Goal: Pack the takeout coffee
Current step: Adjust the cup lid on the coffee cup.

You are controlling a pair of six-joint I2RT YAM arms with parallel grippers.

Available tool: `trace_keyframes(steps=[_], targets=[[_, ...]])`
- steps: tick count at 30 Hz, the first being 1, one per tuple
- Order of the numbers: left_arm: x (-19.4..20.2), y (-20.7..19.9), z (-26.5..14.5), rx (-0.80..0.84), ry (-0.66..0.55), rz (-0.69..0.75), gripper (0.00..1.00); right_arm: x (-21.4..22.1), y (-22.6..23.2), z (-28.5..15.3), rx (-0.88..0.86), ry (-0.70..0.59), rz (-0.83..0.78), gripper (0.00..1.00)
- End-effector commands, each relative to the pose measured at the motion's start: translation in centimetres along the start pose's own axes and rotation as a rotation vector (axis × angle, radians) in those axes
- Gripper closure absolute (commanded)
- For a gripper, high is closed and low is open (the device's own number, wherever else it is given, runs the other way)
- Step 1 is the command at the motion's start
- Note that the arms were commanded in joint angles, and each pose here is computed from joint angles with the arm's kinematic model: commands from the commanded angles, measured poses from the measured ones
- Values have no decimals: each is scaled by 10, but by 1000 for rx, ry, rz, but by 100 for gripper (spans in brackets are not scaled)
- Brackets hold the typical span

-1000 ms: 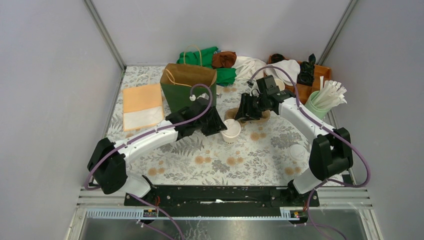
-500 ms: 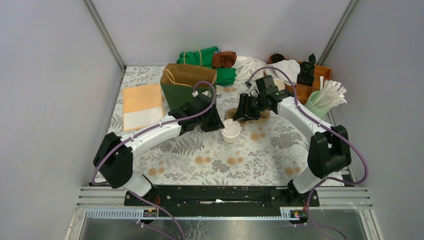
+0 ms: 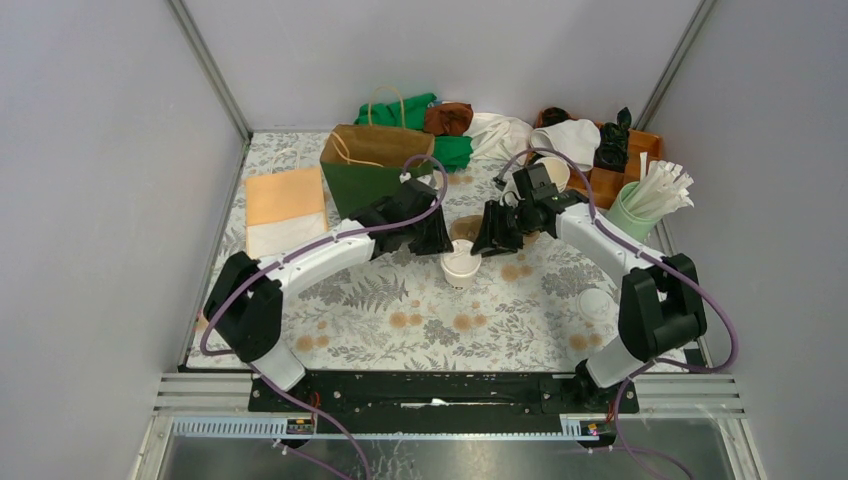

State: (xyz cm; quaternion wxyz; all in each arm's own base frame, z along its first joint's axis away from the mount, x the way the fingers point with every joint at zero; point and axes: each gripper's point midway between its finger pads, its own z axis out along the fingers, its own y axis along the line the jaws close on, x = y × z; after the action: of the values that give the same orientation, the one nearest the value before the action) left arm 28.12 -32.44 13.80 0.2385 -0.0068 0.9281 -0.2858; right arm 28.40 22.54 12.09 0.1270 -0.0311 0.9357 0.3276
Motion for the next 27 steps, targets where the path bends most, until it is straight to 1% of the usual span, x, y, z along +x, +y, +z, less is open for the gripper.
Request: trace_keyframes(steps=[1, 3, 4, 7, 12, 14, 16, 18, 22, 27], targets=[[-20, -15, 0, 30, -38, 100, 69, 12, 9, -14, -30, -8, 23, 59], [-23, -18, 1, 41, -40, 143, 68, 19, 8, -17, -27, -5, 40, 59], [-25, -21, 1, 50, -41, 171, 68, 23, 7, -18, -26, -3, 52, 57], [-28, -26, 5, 69, -34, 215, 66, 33, 4, -22, -21, -4, 79, 49], [-32, -29, 4, 74, -42, 240, 61, 39, 2, -27, -13, -20, 91, 39], [-36, -29, -2, 63, -61, 239, 59, 33, 1, -33, 17, -46, 77, 39], [-39, -29, -11, 57, -80, 231, 58, 23, 4, -38, 27, -78, 66, 43], [-38, -28, -21, 53, -88, 216, 58, 13, 8, -41, 27, -100, 58, 50], [-32, -28, -41, 71, -96, 157, 58, -1, 7, -41, 11, -109, 70, 60], [-10, -20, -56, 125, -83, 31, 68, -10, 4, -36, -42, -114, 100, 68]])
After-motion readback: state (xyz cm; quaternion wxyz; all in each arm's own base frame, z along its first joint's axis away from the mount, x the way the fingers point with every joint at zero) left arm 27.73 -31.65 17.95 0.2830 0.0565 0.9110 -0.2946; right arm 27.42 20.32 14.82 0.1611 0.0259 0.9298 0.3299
